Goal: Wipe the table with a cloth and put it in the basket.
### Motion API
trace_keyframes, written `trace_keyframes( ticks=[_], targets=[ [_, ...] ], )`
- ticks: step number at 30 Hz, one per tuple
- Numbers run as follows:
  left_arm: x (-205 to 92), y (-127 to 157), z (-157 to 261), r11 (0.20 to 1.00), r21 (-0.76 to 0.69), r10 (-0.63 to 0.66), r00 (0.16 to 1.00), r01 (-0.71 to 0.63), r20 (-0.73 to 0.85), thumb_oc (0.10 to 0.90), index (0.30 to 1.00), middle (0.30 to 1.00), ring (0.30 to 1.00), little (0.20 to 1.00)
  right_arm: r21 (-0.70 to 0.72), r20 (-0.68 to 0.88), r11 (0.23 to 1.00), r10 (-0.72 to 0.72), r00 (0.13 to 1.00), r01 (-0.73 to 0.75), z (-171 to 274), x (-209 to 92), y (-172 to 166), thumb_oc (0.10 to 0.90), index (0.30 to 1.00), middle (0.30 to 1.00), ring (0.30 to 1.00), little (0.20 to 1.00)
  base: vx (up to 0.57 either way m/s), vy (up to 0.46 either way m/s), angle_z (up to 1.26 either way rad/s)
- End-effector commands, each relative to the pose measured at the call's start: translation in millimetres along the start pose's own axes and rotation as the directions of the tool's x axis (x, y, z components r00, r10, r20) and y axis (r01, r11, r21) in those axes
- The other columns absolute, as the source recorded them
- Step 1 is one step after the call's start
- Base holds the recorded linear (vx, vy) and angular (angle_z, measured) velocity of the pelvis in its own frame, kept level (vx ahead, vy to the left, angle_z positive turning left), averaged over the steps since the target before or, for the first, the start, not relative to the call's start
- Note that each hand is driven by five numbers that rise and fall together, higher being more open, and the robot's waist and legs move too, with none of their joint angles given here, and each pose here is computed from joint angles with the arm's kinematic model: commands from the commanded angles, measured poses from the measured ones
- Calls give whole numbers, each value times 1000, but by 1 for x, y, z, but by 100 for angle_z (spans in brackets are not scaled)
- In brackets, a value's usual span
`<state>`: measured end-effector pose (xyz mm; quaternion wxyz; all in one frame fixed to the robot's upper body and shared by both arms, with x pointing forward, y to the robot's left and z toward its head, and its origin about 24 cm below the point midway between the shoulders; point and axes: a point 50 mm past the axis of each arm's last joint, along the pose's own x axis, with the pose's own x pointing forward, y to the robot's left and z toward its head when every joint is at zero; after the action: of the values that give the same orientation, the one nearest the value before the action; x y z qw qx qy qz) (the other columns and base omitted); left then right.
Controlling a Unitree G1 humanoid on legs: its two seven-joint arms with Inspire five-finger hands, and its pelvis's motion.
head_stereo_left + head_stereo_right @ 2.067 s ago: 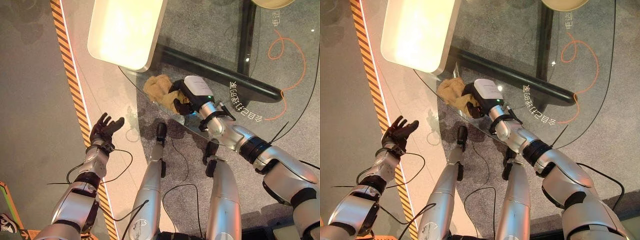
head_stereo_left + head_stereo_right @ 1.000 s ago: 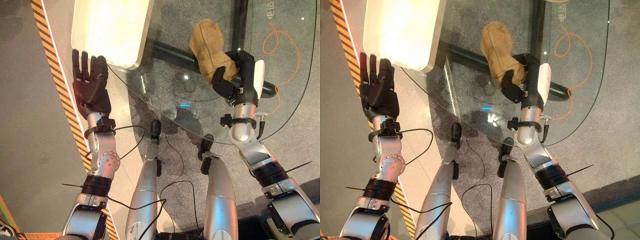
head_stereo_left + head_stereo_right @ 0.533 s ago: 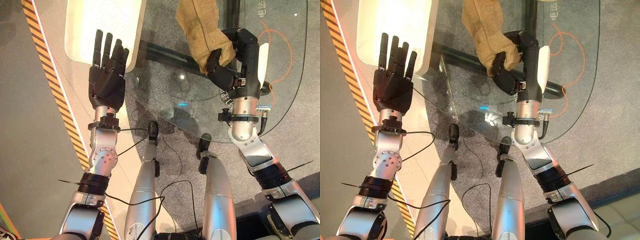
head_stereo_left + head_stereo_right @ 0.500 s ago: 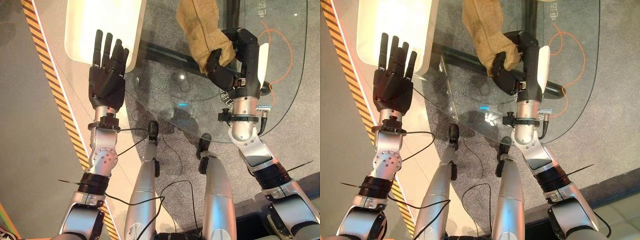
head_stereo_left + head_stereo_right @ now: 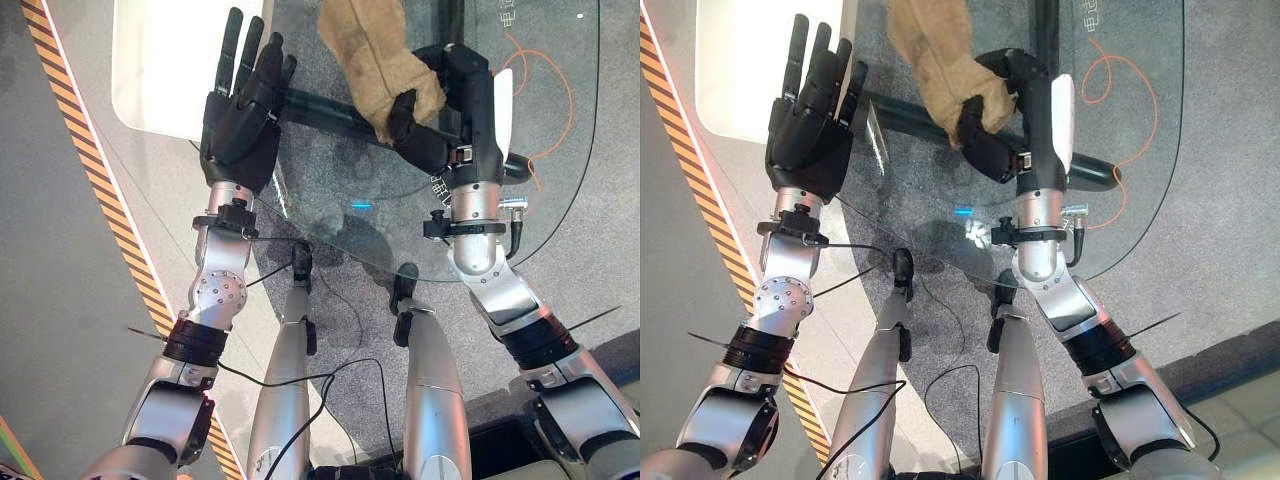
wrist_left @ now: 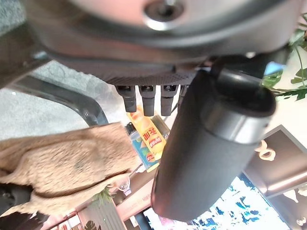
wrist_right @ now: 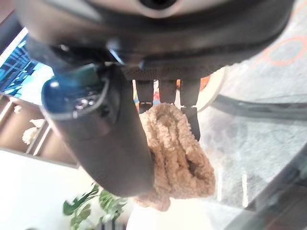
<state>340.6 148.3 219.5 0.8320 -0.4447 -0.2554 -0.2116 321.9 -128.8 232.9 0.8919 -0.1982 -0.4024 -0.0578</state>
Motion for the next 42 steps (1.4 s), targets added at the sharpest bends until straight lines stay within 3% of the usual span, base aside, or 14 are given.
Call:
trace_keyframes(
  ticks=[1, 17, 42],
  targets=[
    [23, -36, 9, 980, -31, -197, 979, 199, 56, 800, 900, 900, 900, 900, 211, 427, 977, -86, 900, -7, 98, 28, -5, 100, 300, 300, 300, 200, 0, 0, 0],
    [28, -42, -9, 974, -103, -203, 979, 201, -5, 800, 900, 900, 900, 900, 216, 449, 970, 2, 893, -111, 111, 28, 13, 100, 300, 300, 300, 200, 0, 0, 0],
    [29, -59, -19, 926, -79, -375, 924, 369, -80, 800, 900, 900, 900, 900, 80, 374, 966, 199, 906, -246, 95, 28, 36, 100, 300, 300, 300, 200, 0, 0, 0]
  ],
)
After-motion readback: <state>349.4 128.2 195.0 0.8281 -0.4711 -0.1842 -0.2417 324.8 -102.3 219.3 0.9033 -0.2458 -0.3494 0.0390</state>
